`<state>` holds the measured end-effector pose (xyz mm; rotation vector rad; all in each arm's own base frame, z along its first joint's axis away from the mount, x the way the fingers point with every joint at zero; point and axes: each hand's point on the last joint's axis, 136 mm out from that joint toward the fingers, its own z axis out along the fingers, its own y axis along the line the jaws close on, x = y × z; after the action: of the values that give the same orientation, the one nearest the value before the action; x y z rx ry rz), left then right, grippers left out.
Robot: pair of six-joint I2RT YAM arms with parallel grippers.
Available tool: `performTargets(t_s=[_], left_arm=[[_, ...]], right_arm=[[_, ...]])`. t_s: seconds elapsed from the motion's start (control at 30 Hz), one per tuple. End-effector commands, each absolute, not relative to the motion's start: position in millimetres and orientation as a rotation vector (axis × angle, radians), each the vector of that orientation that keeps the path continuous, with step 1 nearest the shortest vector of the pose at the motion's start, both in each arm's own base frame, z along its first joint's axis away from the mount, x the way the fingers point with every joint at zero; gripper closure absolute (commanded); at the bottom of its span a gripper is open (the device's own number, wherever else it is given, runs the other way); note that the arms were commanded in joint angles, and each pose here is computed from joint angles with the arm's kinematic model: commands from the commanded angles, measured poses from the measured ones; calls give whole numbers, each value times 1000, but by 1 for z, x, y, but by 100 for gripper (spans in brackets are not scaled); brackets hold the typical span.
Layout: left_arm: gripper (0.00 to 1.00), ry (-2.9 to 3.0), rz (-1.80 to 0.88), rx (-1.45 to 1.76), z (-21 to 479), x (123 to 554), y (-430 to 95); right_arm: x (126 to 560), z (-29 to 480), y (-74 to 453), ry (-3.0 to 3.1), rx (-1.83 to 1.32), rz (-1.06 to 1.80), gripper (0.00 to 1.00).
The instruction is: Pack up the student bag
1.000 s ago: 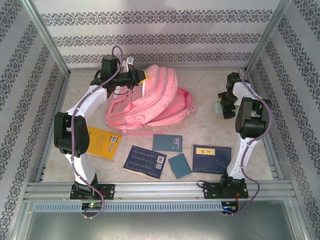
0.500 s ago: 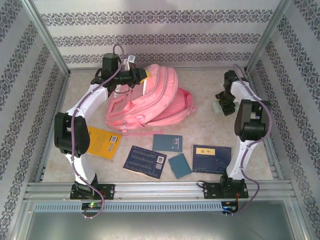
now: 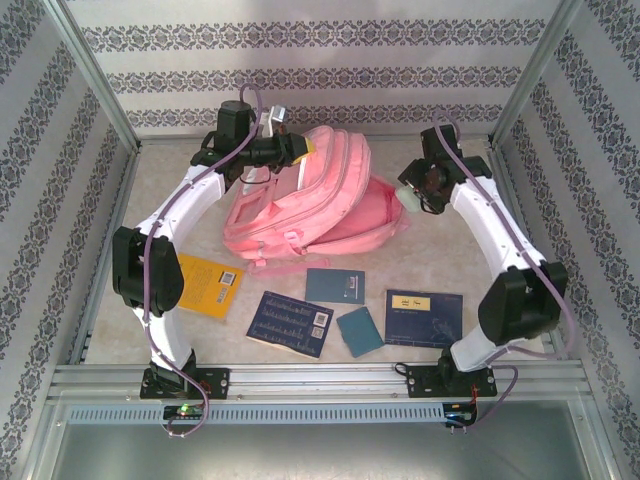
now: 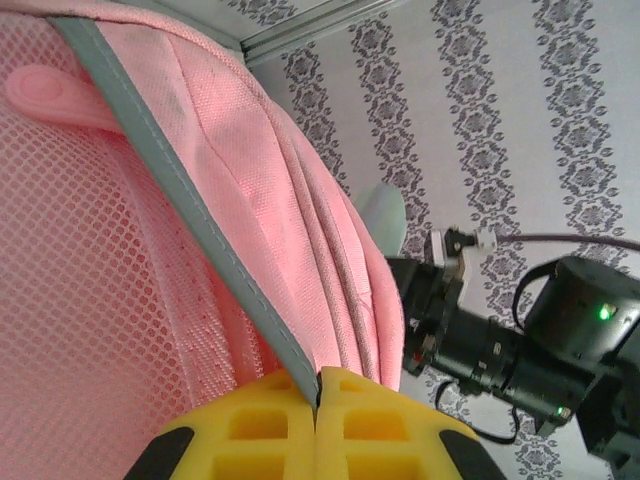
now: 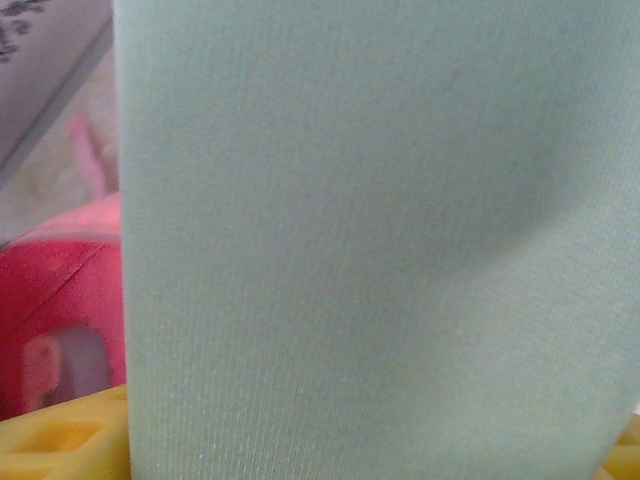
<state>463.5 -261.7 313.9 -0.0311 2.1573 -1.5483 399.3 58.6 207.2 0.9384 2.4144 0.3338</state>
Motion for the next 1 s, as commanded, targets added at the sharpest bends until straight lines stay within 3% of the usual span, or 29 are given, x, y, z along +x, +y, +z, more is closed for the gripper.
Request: performTargets(t_s=[0.0,0.27,0.7,0.77,0.8,0.97], left_arm=[[100,1841,-1597,166,416,444,-265],[100,1800,-1644,239,437,428,-271],[100,1681,-1703,337,463,401,-276],[100,1680,-1705,331,462,399,-275],[100,1678,-1704,330,462,397,-274],[100,1699,-1664,301,459,397,-266]], right_arm=[[392,205,96,2458,764,529,29],[375,235,176,2429,271,666,29],[406,173,256,2569,261,1026,23],[408,177,273,2556,207,1069,13],[407,181,282,2549,149,1068,3],[403,184,278,2557,125,990,2]])
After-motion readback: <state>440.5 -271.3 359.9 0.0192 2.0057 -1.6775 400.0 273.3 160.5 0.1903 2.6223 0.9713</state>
